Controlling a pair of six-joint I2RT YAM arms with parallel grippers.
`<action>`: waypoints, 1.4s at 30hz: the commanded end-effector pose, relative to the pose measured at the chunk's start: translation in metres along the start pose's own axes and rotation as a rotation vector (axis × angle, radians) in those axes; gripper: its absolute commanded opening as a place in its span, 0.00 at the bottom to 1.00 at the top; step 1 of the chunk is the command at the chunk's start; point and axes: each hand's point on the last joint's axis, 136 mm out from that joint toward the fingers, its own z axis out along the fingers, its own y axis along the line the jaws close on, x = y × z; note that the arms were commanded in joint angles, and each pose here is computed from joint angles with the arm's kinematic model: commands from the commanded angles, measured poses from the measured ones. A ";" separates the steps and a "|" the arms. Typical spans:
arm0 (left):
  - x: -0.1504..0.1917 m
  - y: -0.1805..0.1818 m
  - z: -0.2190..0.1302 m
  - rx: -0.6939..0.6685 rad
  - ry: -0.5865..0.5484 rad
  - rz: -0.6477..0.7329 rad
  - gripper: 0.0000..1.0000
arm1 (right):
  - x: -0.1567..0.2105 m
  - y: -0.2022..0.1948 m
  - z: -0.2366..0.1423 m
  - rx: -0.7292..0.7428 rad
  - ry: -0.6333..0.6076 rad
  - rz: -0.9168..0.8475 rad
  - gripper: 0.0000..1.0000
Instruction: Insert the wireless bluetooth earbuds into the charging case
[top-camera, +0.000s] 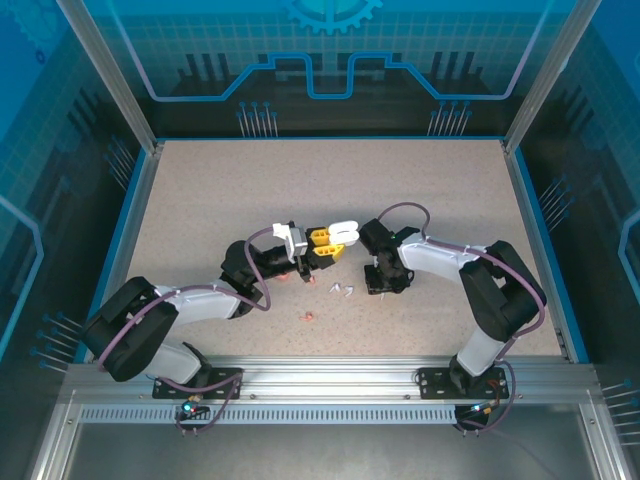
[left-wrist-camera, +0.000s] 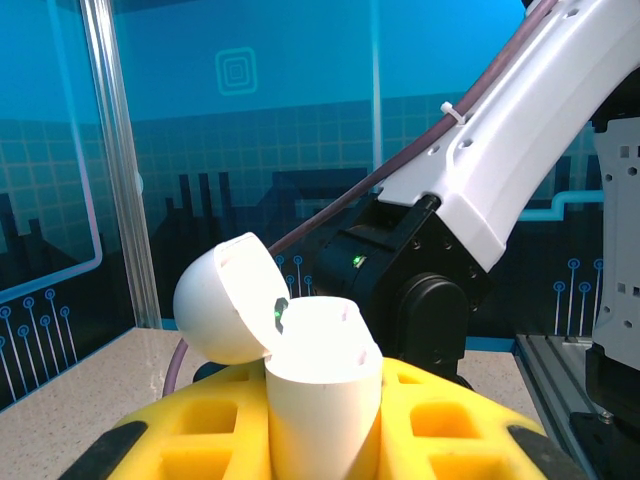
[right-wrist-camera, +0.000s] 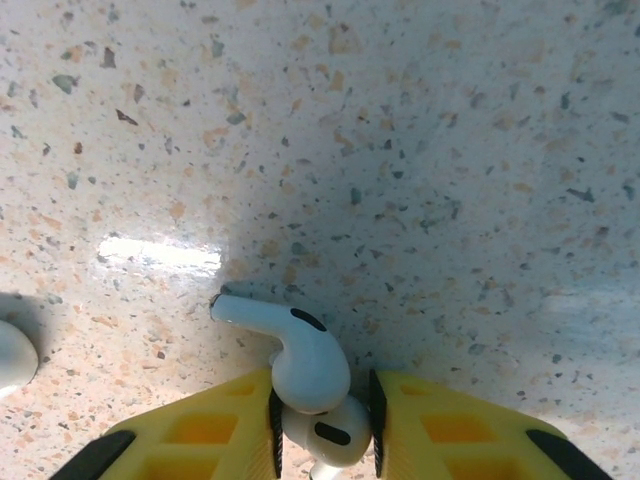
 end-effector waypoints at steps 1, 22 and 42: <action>-0.008 -0.005 -0.001 0.013 -0.036 0.044 0.00 | 0.007 0.000 -0.006 0.018 0.017 -0.015 0.27; -0.010 -0.005 0.000 0.013 -0.040 0.035 0.00 | -0.006 -0.002 -0.070 -0.044 -0.202 -0.064 0.28; 0.003 0.005 0.021 0.015 -0.023 -0.074 0.00 | -0.030 0.057 -0.304 -0.425 -0.979 -0.418 0.27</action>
